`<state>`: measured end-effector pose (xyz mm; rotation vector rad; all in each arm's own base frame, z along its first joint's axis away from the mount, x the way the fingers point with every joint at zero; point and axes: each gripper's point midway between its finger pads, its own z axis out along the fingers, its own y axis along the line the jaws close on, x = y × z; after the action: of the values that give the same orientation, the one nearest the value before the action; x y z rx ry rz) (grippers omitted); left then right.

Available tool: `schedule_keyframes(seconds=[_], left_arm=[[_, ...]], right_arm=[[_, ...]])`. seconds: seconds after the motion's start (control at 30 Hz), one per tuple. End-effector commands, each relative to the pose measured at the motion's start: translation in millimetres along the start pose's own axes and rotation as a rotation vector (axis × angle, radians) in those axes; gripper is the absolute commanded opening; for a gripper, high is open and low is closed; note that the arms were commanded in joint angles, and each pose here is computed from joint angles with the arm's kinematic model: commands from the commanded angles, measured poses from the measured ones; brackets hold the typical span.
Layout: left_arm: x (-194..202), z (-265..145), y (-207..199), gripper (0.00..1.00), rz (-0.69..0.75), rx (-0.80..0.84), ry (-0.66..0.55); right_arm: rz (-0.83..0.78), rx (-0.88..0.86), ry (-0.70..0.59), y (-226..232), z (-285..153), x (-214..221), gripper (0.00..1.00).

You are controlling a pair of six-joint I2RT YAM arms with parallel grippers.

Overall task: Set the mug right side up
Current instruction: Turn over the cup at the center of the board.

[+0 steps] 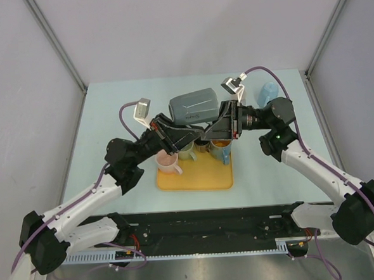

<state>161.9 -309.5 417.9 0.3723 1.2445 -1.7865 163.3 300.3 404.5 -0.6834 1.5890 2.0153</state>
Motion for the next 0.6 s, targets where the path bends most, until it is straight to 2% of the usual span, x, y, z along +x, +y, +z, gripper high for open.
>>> schedule_keyframes(seconds=[0.0,0.23,0.27,0.43,0.47,0.5,0.57], left_arm=[[42,-5,-34,0.00,-0.034,0.152,0.185],[47,-7,-30,0.00,-0.043,0.145,0.198],[48,-7,-30,0.00,-0.042,0.145,0.200],[51,-12,-23,0.01,-0.040,0.124,0.193],[51,-13,-20,0.01,-0.039,0.114,0.191],[50,-14,-20,0.01,-0.040,0.113,0.187],[52,-17,-15,0.04,-0.040,0.096,0.185]], right_arm=[[-0.027,0.019,-0.135,-5,6,-30,0.22],[-0.046,-0.024,-0.152,5,6,-35,0.07],[-0.049,-0.022,-0.154,6,6,-35,0.01],[-0.050,0.096,-0.169,-13,2,-32,0.00],[-0.110,0.122,-0.178,-14,0,-33,0.00],[-0.081,0.164,-0.168,-23,-3,-28,0.00],[-0.102,0.205,-0.171,-28,-6,-26,0.00]])
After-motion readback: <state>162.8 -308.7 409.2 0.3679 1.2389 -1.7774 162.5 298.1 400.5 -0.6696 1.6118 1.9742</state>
